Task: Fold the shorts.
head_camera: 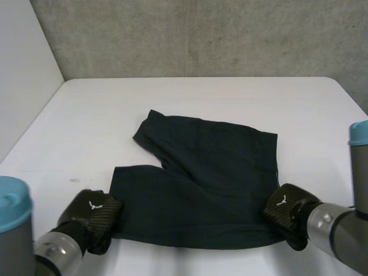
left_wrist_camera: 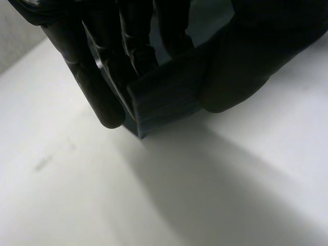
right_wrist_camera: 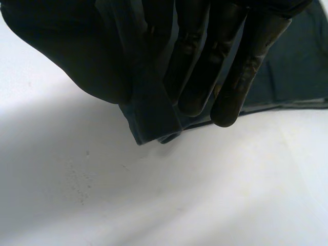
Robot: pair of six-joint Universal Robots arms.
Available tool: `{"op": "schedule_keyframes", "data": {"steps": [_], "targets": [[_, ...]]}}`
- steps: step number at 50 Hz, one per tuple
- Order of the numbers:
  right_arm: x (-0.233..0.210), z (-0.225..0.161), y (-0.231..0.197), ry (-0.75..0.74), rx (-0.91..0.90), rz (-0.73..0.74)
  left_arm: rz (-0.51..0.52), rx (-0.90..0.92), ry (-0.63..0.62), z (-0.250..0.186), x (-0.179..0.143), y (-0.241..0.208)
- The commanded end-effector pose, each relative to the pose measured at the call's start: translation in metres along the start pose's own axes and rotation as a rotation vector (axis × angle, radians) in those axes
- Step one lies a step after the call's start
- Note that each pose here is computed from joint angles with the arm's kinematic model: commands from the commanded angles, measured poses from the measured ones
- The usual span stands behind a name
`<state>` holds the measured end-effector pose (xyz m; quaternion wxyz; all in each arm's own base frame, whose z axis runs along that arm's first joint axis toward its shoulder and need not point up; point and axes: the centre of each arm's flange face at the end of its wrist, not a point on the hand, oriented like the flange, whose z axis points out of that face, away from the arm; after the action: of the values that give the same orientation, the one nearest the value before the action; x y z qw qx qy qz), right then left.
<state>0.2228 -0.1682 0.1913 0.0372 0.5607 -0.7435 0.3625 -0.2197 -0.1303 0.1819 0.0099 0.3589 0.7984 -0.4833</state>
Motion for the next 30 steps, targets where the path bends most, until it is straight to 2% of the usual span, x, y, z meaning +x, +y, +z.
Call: {"op": "schedule_keyframes", "data": {"steps": [1, 6, 11, 24, 27, 30], "targets": [[0.039, -0.075, -0.045, 0.262, 0.233, -0.045, 0.062, 0.356, -0.143, -0.072, -0.040, -0.085], [0.047, -0.093, -0.053, 0.320, 0.284, -0.049, 0.079, 0.390, -0.157, -0.078, -0.043, -0.092], [0.045, -0.085, -0.050, 0.294, 0.255, -0.048, 0.096, 0.288, -0.096, -0.049, -0.033, -0.080], [0.036, 0.008, -0.032, 0.095, 0.082, -0.022, 0.131, 0.180, -0.061, 0.059, -0.015, -0.066], [0.041, 0.025, -0.035, 0.102, 0.080, -0.026, 0.141, 0.179, -0.068, 0.091, -0.013, -0.071], [0.058, 0.040, -0.044, 0.173, 0.089, -0.027, 0.155, 0.211, -0.091, 0.122, -0.015, -0.087]]}}
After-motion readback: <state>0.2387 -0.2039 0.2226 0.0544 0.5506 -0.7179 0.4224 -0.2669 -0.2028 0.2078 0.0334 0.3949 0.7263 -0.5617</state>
